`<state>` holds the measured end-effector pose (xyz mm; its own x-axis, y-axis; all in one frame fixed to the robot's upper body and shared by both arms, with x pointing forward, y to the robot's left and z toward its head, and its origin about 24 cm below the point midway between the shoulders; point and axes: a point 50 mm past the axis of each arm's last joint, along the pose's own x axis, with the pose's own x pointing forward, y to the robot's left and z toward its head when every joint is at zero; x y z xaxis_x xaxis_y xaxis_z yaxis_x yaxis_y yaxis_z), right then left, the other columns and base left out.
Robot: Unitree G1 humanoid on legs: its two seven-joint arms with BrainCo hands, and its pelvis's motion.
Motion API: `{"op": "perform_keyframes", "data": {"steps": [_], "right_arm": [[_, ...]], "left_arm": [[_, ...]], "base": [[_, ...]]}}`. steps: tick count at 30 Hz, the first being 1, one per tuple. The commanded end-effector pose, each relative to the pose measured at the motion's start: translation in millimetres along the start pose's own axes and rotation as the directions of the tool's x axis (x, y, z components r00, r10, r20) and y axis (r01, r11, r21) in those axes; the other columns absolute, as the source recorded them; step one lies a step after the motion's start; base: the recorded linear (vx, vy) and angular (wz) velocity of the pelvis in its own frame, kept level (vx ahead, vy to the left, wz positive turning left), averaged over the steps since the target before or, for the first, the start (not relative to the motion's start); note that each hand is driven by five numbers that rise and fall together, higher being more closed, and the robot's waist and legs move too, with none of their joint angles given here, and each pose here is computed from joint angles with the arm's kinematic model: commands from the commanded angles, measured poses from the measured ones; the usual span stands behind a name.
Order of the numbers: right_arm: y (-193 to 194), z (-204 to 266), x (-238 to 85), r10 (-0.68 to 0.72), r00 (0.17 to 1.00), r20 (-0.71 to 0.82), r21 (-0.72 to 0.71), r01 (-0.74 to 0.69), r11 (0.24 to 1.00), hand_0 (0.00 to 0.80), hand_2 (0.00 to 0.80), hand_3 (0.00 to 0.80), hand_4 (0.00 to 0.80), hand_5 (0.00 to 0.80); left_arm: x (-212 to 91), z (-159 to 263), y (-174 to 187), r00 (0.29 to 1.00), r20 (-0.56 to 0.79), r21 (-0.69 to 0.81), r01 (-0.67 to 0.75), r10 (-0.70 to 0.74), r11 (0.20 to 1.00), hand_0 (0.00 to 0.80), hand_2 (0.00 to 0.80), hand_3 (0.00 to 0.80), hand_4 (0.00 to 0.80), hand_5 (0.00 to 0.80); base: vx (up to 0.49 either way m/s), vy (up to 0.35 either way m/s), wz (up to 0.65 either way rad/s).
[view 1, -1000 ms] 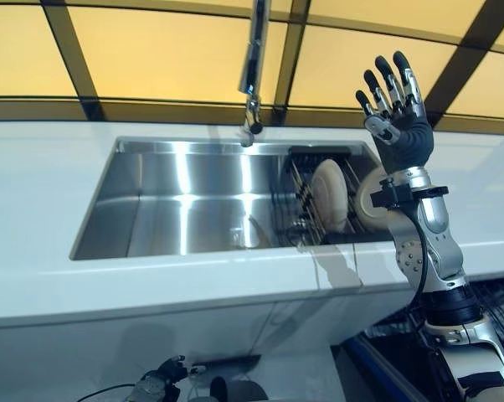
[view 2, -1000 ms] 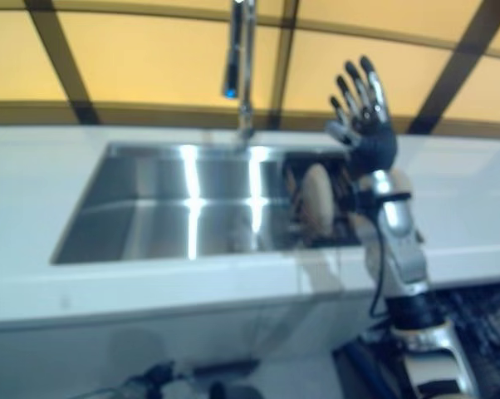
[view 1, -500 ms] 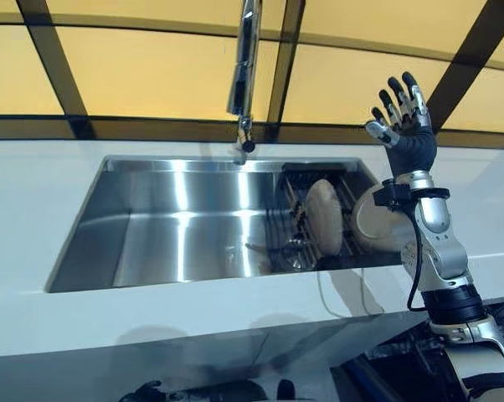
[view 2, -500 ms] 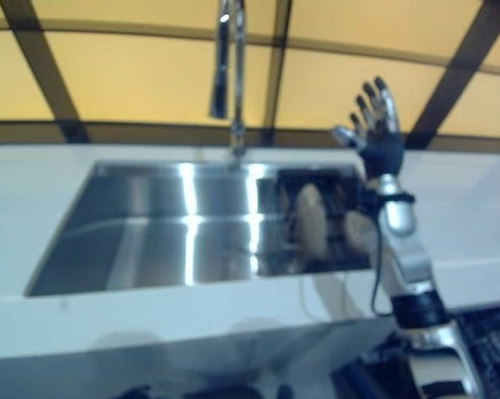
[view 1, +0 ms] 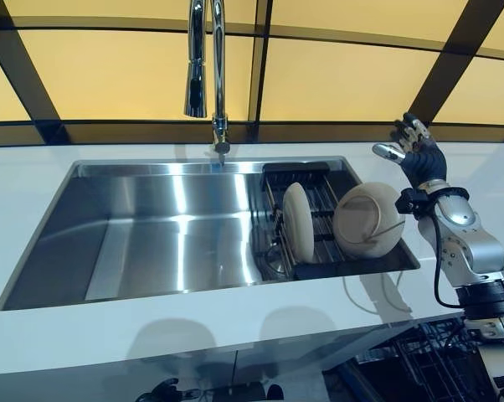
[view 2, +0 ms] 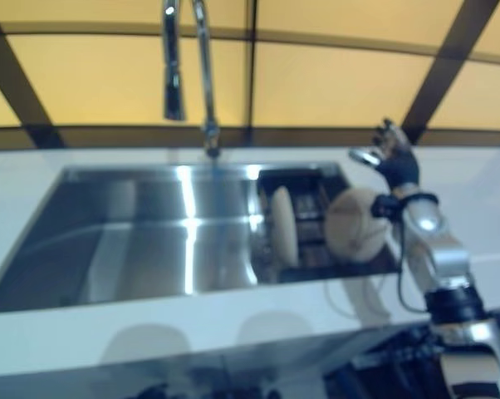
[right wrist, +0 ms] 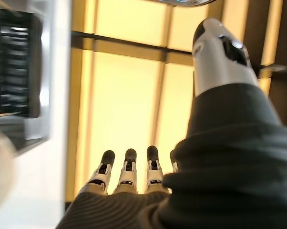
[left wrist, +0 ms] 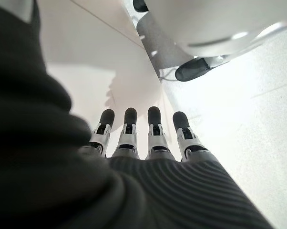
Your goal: Take plates into dishwasher
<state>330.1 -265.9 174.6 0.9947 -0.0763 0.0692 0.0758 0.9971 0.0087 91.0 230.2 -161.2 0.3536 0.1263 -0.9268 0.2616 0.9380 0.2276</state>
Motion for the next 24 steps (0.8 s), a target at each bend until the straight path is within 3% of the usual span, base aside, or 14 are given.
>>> {"op": "perform_keyframes", "data": {"steps": [1, 8, 24], "right_arm": [[-10, 30, 13, 0.003, 0.999, 0.041, 0.076, -0.006, 0.997, 0.000, 0.000, 0.000, 0.000, 0.000], [-31, 33, 19, -0.103, 0.994, 0.031, 0.085, 0.100, 0.991, 0.000, 0.000, 0.000, 0.000, 0.000], [-55, 28, 17, -0.198, 0.980, -0.026, 0.028, 0.199, 0.980, 0.000, 0.000, 0.000, 0.000, 0.000]], "left_arm": [[1, 7, 16, 0.999, -0.001, 0.004, -0.045, 0.045, 0.999, 0.000, 0.000, 0.000, 0.000, 0.000], [2, 8, 17, 0.999, -0.004, 0.028, -0.037, 0.037, 0.999, 0.000, 0.000, 0.000, 0.000, 0.000], [1, 8, 18, 1.000, 0.002, 0.043, -0.030, 0.030, 0.999, 0.000, 0.000, 0.000, 0.000, 0.000]], "base": [[0.026, -0.018, 0.05], [0.020, -0.003, 0.02], [0.011, 0.004, 0.00]]}}
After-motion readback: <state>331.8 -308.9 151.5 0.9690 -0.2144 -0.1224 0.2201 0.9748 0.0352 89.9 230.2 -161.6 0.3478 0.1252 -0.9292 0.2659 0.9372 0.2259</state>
